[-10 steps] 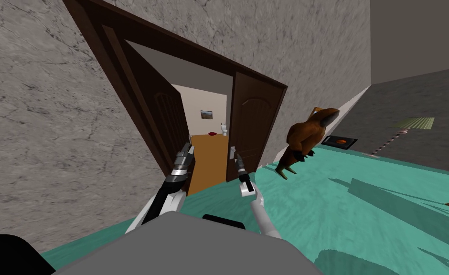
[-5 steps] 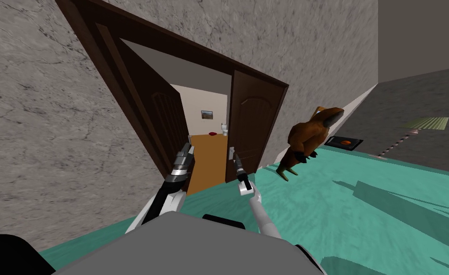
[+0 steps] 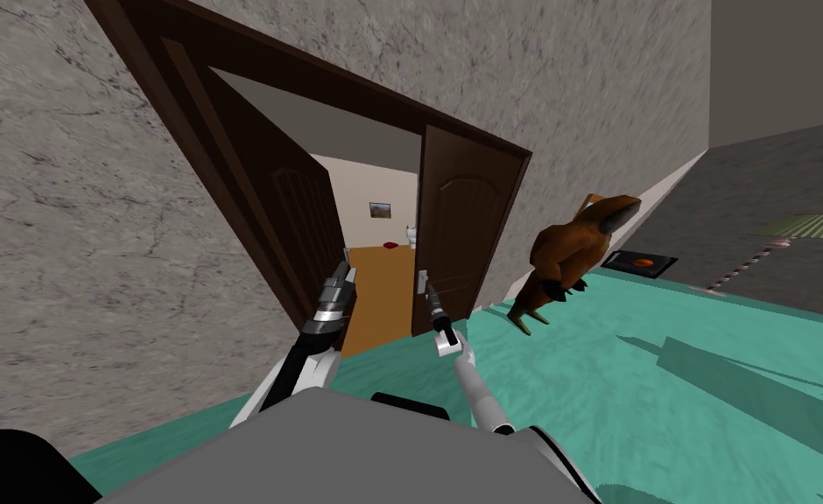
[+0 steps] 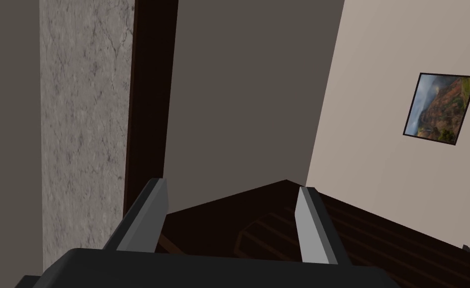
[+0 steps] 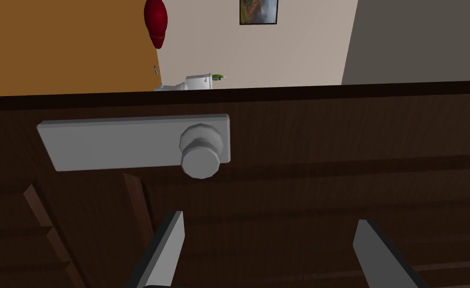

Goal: Push the door open

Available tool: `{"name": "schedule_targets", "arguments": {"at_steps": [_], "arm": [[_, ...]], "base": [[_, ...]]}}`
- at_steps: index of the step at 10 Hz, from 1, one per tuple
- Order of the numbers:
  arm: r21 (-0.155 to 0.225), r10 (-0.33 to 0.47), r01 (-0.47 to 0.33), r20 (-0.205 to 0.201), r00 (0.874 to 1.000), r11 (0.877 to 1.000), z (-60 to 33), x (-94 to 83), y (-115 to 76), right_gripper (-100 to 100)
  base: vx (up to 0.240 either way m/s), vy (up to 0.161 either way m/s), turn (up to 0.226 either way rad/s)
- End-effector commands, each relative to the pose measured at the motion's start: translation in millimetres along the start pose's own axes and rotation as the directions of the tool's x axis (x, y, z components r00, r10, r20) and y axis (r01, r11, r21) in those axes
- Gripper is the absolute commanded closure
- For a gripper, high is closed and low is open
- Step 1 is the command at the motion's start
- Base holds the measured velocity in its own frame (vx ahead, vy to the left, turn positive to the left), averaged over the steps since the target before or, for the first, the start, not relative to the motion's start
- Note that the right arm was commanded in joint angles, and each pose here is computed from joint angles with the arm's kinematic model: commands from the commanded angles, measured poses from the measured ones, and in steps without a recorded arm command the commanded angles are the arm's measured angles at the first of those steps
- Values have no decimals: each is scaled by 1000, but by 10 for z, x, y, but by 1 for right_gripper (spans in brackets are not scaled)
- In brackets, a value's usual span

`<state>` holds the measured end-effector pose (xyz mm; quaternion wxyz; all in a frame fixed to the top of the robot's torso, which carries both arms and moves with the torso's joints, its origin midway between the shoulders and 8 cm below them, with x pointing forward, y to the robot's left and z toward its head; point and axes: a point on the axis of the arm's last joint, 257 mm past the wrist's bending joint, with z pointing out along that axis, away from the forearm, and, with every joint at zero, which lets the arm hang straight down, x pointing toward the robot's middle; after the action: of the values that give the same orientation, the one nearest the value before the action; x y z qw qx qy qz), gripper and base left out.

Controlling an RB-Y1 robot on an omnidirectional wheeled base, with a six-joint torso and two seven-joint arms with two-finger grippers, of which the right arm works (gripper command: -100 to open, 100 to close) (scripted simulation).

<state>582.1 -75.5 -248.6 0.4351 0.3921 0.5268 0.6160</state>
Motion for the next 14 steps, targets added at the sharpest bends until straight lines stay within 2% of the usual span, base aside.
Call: {"name": "schedule_targets", "arguments": {"at_steps": [1,3,4,10,12,13,14], "arm": [[22,-2,3,-10,1000,1000,30,38,-90,-100],[44,-6,7,-27,1000,999,92,113,-169,-100],[53,-6,7,-26,1000,999,78,108,-208,-100],[126,-14,22,-66,998,992,166,295,-474,-100],[138,-15,25,-73,997,990,176,330,-513,-100],[133,-14,24,-70,997,991,174,303,-501,-100],[137,-42,49,-56,998,989,156,101,-513,-100]], "base": [[45,-57,32],[57,-92,45],[39,-77,18],[44,-102,31],[42,-96,24],[16,-39,7],[124,42,28]]}}
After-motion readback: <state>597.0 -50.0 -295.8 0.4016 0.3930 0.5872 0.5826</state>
